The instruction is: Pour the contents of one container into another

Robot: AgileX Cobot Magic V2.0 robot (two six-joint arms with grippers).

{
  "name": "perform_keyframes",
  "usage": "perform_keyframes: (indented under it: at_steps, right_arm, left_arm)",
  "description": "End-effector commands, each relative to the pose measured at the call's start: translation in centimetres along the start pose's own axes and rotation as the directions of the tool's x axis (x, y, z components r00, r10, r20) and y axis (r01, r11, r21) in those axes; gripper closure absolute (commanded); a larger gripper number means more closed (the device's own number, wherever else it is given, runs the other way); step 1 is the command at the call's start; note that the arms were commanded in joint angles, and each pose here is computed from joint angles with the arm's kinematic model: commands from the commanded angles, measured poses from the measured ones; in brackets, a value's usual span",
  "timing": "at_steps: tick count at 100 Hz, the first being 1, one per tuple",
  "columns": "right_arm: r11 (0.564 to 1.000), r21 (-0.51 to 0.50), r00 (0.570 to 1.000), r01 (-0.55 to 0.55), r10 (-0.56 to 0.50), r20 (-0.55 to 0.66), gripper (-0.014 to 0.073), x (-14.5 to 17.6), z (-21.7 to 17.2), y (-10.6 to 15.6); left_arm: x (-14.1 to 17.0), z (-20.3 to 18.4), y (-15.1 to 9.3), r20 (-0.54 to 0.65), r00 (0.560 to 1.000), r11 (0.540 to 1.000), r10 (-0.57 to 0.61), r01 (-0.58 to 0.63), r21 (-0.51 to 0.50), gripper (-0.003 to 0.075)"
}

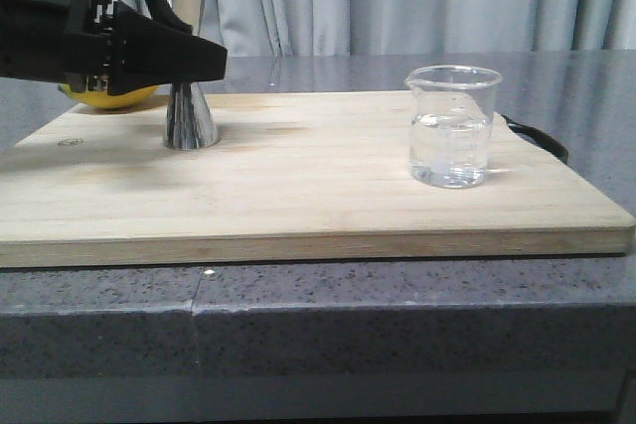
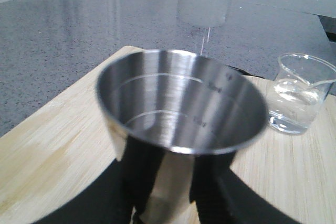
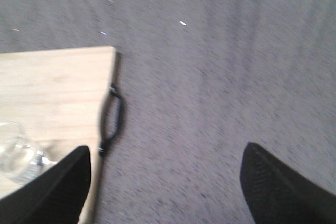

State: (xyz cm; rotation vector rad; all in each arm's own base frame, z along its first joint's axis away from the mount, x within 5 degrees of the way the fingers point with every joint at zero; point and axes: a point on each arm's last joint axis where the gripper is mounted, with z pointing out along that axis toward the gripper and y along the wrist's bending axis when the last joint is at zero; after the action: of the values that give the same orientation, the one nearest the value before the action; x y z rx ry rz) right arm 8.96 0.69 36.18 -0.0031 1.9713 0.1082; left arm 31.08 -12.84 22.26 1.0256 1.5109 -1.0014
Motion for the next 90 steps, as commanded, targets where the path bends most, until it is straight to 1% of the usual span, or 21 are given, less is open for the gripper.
perform_keyframes:
  at_steps: [1,14,34,47,60,78,90]
  right_arm:
    - [0.998,-0.057,0.988,0.023,-0.014,0.154,0.0066,-2.0,-0.2,0.6]
    - [0.992,-0.123,0.981,0.042,-0.018,0.194,0.0066,-2.6,0.3,1.1]
    - [0.973,-0.226,0.986,0.041,-0.003,0.166,0.0066,-3.0,2.3,1.9]
    - [0.953,-0.300,0.988,0.041,0.007,0.157,0.0066,-3.2,3.4,2.6]
    - [0.924,-0.380,0.989,0.038,0.018,0.144,0.0066,-3.4,4.4,3.5]
    - [0.902,-0.429,0.994,0.052,-0.007,0.107,0.0066,-3.1,5.9,4.6]
    - [0.894,-0.440,0.995,0.087,-0.057,0.082,0.0066,-2.8,6.5,5.0]
  left_arm:
    - [-3.2,-0.2,-0.7,0.156,0.988,0.998,0.021,-0.030,0.054,0.0493]
    - [-3.7,-0.4,-0.9,0.163,0.986,0.998,0.037,-0.046,0.052,0.0493]
    - [-5.0,-0.9,-1.6,0.181,0.982,0.997,0.053,-0.063,0.051,0.0493]
    - [-5.3,-1.0,-1.8,0.186,0.981,0.996,0.063,-0.073,0.049,0.0493]
    - [-5.3,-1.0,-1.8,0.185,0.981,0.996,0.061,-0.071,0.050,0.0493]
    - [-5.3,-1.0,-1.8,0.185,0.981,0.996,0.061,-0.071,0.050,0.0493]
    - [-5.3,-1.0,-1.8,0.184,0.981,0.996,0.062,-0.072,0.051,0.0493]
